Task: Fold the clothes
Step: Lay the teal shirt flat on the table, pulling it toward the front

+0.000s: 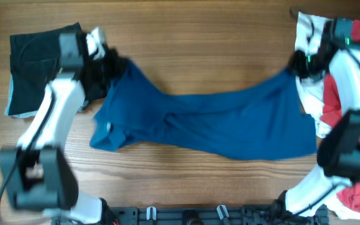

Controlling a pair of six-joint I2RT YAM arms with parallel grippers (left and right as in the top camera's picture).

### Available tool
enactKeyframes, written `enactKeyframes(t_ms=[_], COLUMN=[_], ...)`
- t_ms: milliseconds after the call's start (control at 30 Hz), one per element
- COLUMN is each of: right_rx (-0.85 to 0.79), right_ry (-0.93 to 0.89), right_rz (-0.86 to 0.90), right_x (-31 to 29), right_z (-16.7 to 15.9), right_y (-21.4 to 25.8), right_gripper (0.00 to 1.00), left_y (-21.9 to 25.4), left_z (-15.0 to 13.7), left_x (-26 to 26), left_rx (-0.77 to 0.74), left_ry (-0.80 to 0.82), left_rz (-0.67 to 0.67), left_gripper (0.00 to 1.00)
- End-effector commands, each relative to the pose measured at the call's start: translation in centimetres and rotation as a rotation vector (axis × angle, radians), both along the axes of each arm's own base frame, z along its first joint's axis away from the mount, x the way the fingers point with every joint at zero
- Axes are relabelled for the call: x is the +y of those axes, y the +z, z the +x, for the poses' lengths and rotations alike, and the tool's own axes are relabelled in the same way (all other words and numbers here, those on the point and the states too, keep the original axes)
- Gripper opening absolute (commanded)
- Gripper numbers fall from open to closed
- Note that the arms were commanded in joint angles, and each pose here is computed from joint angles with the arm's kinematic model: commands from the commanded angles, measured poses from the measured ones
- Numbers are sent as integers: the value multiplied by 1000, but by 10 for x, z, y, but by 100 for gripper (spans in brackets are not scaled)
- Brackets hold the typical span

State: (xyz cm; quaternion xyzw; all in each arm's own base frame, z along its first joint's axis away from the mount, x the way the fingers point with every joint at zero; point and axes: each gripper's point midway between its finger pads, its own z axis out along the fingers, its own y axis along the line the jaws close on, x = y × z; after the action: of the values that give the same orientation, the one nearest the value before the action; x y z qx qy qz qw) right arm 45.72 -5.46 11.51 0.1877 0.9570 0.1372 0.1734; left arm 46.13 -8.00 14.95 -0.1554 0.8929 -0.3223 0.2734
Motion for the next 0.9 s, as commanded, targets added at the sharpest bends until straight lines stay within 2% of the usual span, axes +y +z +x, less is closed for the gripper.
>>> enactKeyframes(t_ms=[0,33,100,167,233,300,367,467,600,700,733,767,867], right_rx=[-441,-543,-748,-892,-953,-937,-850,-628,-230,70,126,227,420], right_ry=[22,16,-33,-89,-138,-141,-139,-79,-39,-19,-11,6,34], right_rz=[25,-14,-130,-224,-276,-311,-309,-312,-322,-314,-304,-283,-239], right_x=[6,1,-13,-23,-30,-33,-35,-35,-44,-49,-47,-44,-36], right_z=[76,83,77,55,38,30,32,33,18,-11,-17,-33,-70], right_y=[169,209,300,369,399,400,376,309,194,109,92,60,6], right_gripper=[4,4,4,4,4,4,4,4,4,4,4,4,4], left_y=[123,165,240,323,374,391,361,284,173,106,88,68,11], left_z=[89,106,121,116,98,78,68,48,-7,-44,-49,-59,-96], left_x=[-11,-6,5,20,33,46,39,22,-7,-13,-14,-19,-22], left_rx=[-278,-372,-533,-710,-828,-815,-684,-390,36,308,365,440,671], left_ry=[-11,-4,18,41,51,61,0,-89,-250,-337,-348,-372,-428], left_rz=[-119,-125,-136,-152,-130,-111,-107,-64,69,238,275,299,321], left_gripper=[4,4,4,4,4,4,4,4,4,4,4,4,4])
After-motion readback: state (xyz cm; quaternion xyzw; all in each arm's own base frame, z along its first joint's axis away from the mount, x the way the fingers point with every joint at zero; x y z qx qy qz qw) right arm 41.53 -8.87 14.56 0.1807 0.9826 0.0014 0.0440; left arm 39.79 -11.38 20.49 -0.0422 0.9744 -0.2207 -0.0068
